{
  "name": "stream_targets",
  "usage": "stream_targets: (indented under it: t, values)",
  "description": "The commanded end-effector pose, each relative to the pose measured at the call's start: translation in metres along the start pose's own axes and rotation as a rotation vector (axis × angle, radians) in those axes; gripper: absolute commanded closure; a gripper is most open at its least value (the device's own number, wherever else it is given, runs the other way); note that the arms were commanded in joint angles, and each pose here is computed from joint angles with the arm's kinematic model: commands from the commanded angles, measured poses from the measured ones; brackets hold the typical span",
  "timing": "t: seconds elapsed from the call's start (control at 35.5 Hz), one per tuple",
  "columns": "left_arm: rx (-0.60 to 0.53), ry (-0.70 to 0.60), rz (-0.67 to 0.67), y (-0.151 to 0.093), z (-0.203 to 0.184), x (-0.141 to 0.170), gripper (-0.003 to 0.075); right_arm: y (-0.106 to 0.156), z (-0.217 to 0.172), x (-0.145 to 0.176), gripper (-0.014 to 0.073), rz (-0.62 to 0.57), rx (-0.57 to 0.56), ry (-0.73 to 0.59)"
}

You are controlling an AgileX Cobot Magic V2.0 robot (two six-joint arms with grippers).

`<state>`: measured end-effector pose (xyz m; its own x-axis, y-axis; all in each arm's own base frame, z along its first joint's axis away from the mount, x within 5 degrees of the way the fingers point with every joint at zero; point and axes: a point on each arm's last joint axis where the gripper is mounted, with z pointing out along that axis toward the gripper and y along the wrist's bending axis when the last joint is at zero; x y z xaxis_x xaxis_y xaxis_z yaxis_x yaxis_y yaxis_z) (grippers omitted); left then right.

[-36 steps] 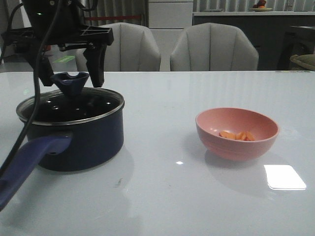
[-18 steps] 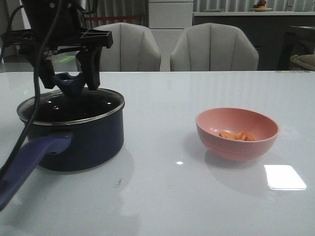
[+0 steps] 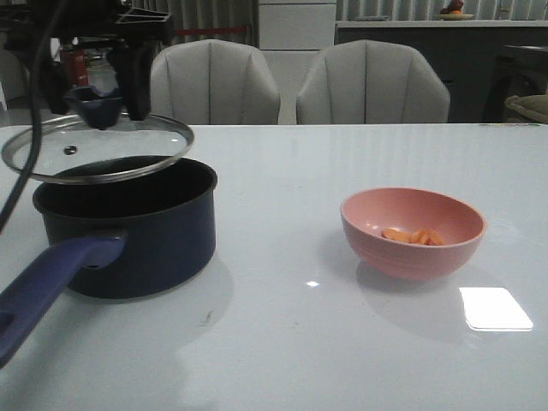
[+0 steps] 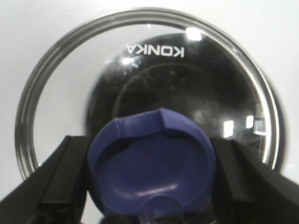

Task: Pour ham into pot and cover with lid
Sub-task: 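Lift the glass lid off the pot with the left gripper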

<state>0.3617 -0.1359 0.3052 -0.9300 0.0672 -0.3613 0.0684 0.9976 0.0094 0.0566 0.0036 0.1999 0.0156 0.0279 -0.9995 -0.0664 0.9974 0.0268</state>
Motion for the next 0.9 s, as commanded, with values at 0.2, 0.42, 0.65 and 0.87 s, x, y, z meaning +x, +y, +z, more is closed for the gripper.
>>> stream_targets:
  t: [0.2, 0.42, 0.65, 0.87]
  values:
    - [-0.074, -0.153, -0.195, 0.11, -0.041, 0.005, 0.04, 0.0, -0.002, -0.01, 0.0435, -0.016, -0.003, -0.104]
    - [-0.044, -0.117, -0.313, 0.168, -0.005, 0.027, 0.0401, 0.0, -0.002, -0.01, 0.0435, -0.016, -0.003, -0.104]
    - [-0.047, -0.1, -0.315, 0.184, 0.034, 0.042, 0.0401, 0.0, -0.002, -0.01, 0.0435, -0.016, -0.003, -0.104]
    - [-0.005, -0.044, -0.31, 0.183, 0.069, 0.041, 0.0397, 0.0, -0.002, -0.01, 0.0435, -0.016, -0.003, -0.104]
